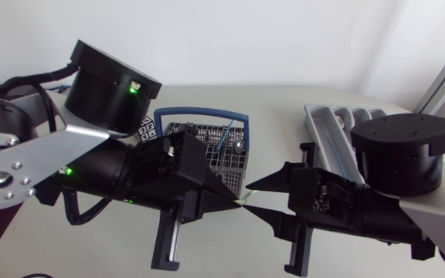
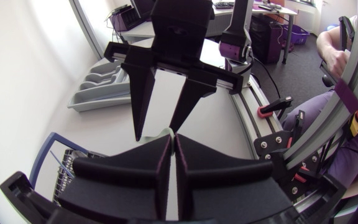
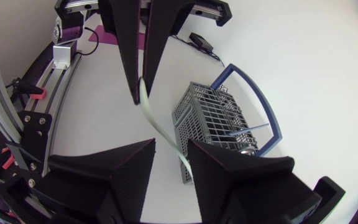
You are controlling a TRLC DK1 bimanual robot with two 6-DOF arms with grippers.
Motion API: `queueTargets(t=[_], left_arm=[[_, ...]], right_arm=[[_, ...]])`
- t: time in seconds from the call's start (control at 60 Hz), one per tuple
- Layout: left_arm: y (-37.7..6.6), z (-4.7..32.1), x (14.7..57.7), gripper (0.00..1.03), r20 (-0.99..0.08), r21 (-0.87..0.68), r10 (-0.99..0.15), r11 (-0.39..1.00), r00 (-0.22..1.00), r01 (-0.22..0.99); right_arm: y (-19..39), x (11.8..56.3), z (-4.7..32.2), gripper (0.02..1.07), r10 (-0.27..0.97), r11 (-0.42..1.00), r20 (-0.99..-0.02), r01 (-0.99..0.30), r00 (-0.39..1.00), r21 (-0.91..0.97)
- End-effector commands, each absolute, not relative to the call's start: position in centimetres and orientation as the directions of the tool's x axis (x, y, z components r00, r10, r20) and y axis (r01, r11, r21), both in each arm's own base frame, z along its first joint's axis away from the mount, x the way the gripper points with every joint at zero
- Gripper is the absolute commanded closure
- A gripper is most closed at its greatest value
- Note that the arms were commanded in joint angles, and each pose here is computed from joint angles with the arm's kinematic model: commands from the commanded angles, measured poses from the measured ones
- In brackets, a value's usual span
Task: Transfer all utensils from the basket to the drawer tray.
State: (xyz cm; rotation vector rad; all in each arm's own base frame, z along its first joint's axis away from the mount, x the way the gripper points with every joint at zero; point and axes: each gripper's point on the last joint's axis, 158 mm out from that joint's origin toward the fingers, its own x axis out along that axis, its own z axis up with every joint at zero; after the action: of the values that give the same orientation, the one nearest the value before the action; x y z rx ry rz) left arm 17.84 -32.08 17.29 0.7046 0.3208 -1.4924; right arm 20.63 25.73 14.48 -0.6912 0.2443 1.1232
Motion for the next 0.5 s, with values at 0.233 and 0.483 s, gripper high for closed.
queueTargets(t=[0.233, 0.483], left_arm=[[-33.2, 18.4, 17.7, 1.00, -0.587, 0.206, -0.807, -0.072, 0.064, 0.976], [-33.4, 19.3, 18.2, 0.80, -0.566, 0.197, -0.821, -0.044, 0.077, 0.979]], right_arm=[[26.2, 20.9, 13.6, 1.02, 0.736, 0.233, -0.530, -0.893, 0.421, -0.386], [25.9, 20.7, 12.9, 1.02, 0.724, 0.232, -0.556, -0.903, 0.409, -0.362]])
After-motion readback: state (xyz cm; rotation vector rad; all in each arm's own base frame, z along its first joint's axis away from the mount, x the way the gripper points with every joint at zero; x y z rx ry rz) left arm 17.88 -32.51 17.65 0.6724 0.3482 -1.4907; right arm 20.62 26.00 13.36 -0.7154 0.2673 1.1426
